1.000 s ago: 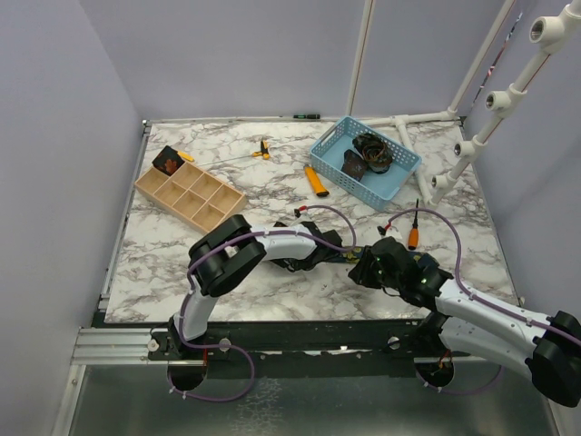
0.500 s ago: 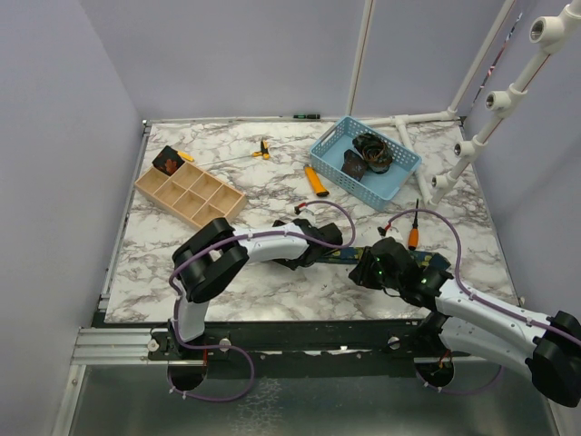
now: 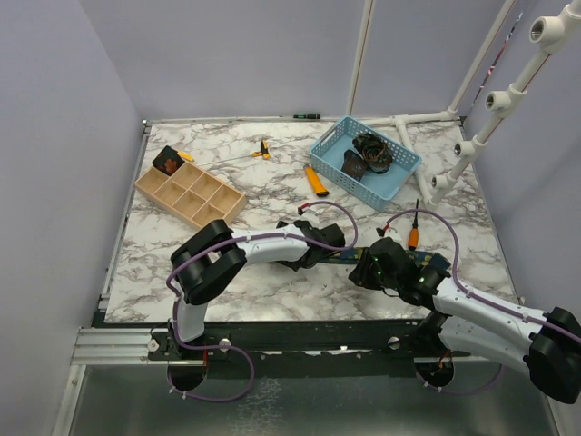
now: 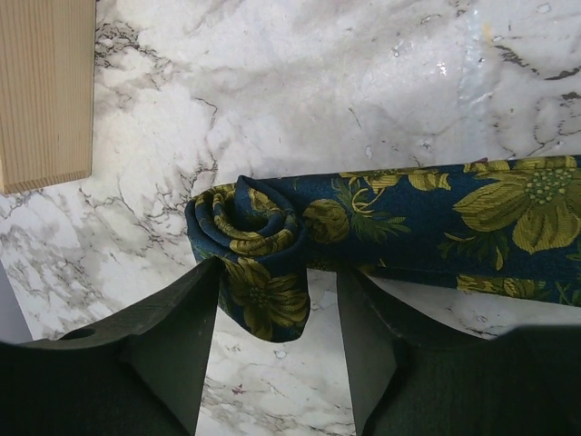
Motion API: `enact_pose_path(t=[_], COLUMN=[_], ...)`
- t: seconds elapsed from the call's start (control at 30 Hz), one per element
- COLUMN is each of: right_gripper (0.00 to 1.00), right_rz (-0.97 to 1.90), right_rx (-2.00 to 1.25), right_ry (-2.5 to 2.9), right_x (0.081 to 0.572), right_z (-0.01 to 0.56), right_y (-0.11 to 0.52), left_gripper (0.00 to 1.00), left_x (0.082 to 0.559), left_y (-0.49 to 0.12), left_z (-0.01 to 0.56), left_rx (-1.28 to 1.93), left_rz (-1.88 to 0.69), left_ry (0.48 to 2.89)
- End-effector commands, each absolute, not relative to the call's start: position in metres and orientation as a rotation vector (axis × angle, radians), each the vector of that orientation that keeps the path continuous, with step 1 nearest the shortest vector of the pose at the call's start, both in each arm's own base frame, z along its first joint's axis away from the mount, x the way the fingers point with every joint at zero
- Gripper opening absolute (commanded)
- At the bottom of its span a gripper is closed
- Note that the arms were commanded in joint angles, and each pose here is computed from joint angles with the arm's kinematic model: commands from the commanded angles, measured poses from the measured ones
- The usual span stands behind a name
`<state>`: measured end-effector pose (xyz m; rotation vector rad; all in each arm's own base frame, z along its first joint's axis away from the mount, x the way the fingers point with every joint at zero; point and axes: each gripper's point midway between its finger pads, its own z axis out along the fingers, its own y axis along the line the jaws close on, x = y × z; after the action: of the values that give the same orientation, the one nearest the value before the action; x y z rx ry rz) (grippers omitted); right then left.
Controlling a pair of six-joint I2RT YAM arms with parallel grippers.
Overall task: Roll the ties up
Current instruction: Roll the tie at the center of the board.
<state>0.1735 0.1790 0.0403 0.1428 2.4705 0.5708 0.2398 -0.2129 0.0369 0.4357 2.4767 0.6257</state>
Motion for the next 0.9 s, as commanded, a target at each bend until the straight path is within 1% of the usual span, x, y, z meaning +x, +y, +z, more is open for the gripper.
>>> enact_pose_path(t=[0.0,0.2,0.3,0.37,0.5,0.6,0.7,0.73,0.77,0.87], right_gripper=[0.34,0.34,0.36,0.38,0.49,0.53,0.53,0.52,0.51,0.49], right_rz=[0.584,0.574,0.578,0.6,0.731,0.896,0.991,1.016,1.03,1.061], right_rx=[0.156,0.158,0.162,0.156,0.069,-0.061,-0.13,-0.157,-0.182,-0.237], right_ry=[2.441,2.431,2.415,2.401,2.362,2.342,2.374,2.381,2.385,2.388], right_x=[0.178,0.179,0.18,0.18,0.18,0.176,0.18,0.182,0.185,0.195], right_z=[0.044,0.049,0.054,0.06,0.08,0.099,0.102,0.104,0.106,0.118], right_y=[0.18,0.178,0.177,0.179,0.2,0.229,0.259,0.271,0.283,0.324], left_gripper=[0.57,0.58,0.59,0.59,0.6,0.6,0.6,0.62,0.66,0.83], left_x=[0.241,0.241,0.24,0.239,0.238,0.242,0.256,0.262,0.268,0.273], left_y=[-0.23,-0.245,-0.245,-0.243,-0.231,-0.211,-0.195,-0.189,-0.178,-0.163], left_z=[0.047,0.063,0.073,0.082,0.107,0.127,0.138,0.142,0.143,0.147], left_rx=[0.438,0.428,0.418,0.407,0.36,0.26,0.143,0.109,0.063,-0.024], left_rz=[0.56,0.462,0.426,0.404,0.346,0.204,-0.103,-0.196,-0.257,-0.403], left_ry=[2.465,2.472,2.468,2.463,2.446,2.459,2.455,2.427,2.401,2.32])
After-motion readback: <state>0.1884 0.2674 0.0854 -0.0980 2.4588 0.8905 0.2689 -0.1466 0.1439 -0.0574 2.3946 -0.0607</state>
